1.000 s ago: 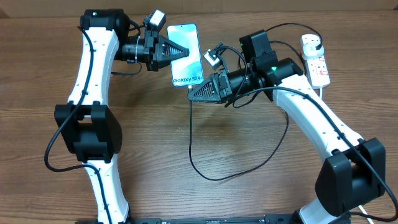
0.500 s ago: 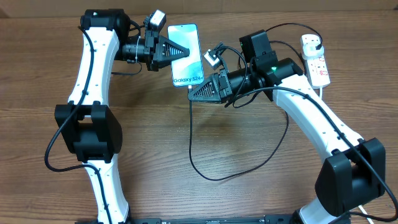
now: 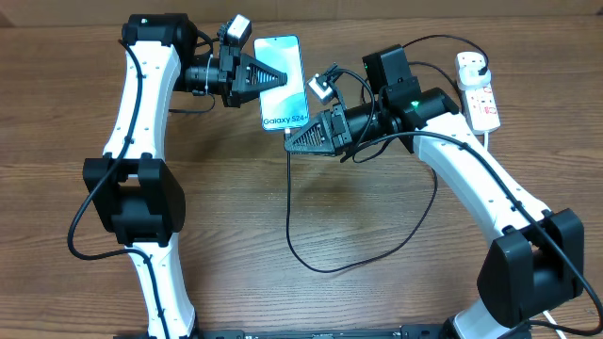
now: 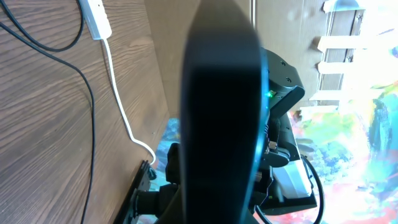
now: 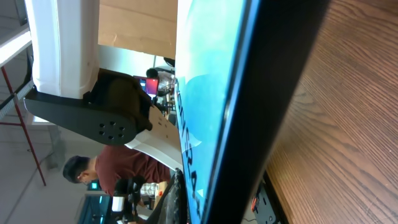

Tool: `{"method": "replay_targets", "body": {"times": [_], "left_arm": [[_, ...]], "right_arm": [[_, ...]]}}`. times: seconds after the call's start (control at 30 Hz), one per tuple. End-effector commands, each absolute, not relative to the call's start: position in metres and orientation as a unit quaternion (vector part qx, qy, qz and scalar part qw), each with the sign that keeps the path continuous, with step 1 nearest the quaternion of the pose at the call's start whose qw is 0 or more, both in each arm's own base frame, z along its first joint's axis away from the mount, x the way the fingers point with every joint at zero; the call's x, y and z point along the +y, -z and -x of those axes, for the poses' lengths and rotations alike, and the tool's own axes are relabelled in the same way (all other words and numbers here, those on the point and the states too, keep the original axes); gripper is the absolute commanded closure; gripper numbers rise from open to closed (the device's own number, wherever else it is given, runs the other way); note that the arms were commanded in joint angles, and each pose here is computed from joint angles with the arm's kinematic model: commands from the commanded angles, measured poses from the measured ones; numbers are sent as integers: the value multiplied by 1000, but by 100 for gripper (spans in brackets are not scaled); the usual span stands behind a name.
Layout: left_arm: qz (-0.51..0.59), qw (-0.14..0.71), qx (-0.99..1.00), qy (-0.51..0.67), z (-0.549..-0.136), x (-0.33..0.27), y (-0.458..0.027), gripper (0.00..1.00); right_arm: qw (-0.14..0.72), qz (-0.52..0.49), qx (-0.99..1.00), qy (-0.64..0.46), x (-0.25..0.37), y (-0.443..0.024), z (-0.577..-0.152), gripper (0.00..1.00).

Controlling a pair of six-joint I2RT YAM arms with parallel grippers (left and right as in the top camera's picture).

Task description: Plug charger to phone and switch on socket

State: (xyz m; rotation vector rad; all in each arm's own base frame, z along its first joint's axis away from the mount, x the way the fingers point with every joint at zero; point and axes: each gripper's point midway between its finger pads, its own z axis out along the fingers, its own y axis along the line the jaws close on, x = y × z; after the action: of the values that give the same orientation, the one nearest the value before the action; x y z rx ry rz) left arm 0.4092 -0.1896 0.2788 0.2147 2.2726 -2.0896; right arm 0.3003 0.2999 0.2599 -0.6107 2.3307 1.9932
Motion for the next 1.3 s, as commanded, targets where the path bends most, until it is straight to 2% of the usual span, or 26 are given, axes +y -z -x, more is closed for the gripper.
{"method": "replay_targets", "body": {"times": [0.0,1.27], "left_arm": [[-90,46,713,693,-405,-194,-301,96],[-112,42,738,664,-400,-200,-287,96]], "right_arm": [[16,200,741,-642,299,-267,-306,96],[20,193,739,-645,302,-270,-313,96]]}}
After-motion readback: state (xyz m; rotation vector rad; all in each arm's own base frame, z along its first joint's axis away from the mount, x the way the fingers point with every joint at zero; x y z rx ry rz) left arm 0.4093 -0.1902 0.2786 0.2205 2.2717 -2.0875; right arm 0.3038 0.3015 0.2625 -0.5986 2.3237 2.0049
